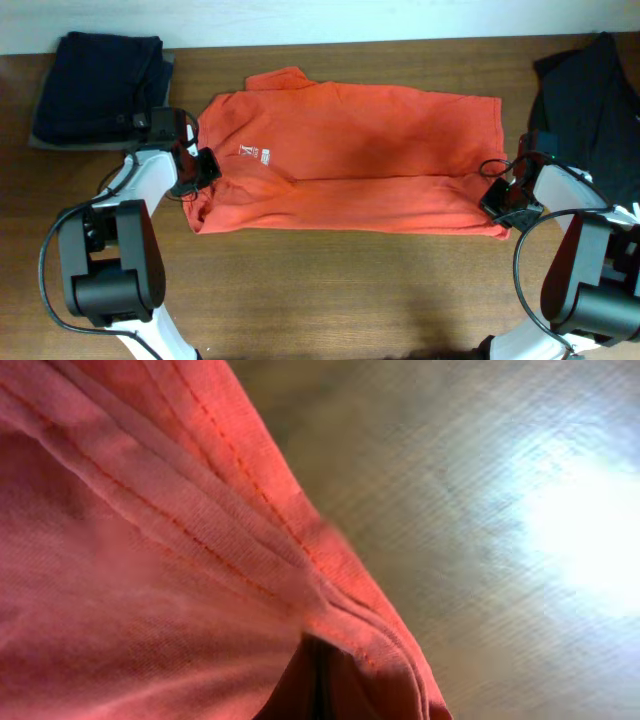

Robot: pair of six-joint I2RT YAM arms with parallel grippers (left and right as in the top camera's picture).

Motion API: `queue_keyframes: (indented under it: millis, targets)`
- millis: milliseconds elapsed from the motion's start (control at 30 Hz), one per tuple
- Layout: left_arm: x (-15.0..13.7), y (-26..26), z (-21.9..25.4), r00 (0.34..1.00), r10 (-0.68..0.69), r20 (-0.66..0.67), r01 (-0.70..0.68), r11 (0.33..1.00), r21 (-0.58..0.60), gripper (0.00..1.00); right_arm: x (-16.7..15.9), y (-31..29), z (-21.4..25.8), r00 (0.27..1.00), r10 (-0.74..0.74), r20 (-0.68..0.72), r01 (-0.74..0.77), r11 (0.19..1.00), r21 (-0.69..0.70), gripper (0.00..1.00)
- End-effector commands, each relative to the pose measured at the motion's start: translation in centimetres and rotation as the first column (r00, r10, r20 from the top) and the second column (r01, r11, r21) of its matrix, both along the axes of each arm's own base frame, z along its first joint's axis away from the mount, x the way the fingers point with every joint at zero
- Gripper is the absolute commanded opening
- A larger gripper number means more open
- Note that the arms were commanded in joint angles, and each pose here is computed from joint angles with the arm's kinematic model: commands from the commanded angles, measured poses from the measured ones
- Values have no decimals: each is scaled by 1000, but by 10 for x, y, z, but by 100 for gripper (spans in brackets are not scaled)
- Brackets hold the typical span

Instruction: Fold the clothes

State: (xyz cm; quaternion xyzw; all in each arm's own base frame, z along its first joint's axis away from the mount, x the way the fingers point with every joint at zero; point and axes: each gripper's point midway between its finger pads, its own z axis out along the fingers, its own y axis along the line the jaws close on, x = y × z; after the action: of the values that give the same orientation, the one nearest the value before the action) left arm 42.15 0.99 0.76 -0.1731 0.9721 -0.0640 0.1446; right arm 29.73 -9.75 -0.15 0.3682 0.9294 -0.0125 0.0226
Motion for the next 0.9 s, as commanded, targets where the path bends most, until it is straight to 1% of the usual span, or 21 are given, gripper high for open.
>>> queue_keyframes:
  millis: [0,33,67,167,233,267,300,333,367,400,433,500,533,733,867]
  targets:
    - [20,13,32,999,-9,49,6,998,61,1,-18,-26,3,993,-73,-87,65,993,-93,4]
    - [21,15,42,999,-5,52,1,997,75,1,-16,-27,10,994,-74,-80,67,993,-96,4]
    - [26,17,61,998,-16,69,9,996,91,1,-10,-29,25,995,-74,-63,68,993,-100,4]
    - [29,12,89,995,-30,96,22,996,89,1,7,-23,51,999,-46,-5,46,996,-74,4]
    - [26,-1,101,994,-57,98,50,996,69,1,19,-11,65,999,16,39,-15,999,-30,4]
    - [23,-10,104,993,-76,92,71,996,53,1,26,-4,70,996,63,63,-62,998,-6,5]
    - [18,-20,104,992,-96,78,94,995,30,1,33,5,73,989,117,90,-120,992,25,10]
    - [13,-29,102,992,-115,59,115,993,7,1,38,14,75,980,159,118,-166,985,54,19]
    - [5,-41,99,990,-137,27,138,990,-22,1,45,25,76,967,205,153,-220,971,88,25]
    - [-5,-52,93,987,-163,-15,162,985,-51,1,49,34,76,953,242,180,-265,958,113,26]
    - [-17,-62,88,981,-186,-62,182,981,-72,1,52,42,76,939,279,200,-308,942,132,25]
    - [-33,-75,77,967,-220,-131,211,974,-83,1,52,49,71,931,304,203,-335,932,141,6]
    - [-39,-82,71,960,-237,-152,226,970,-85,1,52,52,67,930,309,198,-340,929,144,4]
    - [-66,-113,42,931,-277,-240,254,960,-122,1,56,59,43,930,316,187,-348,921,175,4]
    - [-78,-120,20,908,-300,-293,270,953,-139,1,63,57,30,930,315,189,-348,921,175,4]
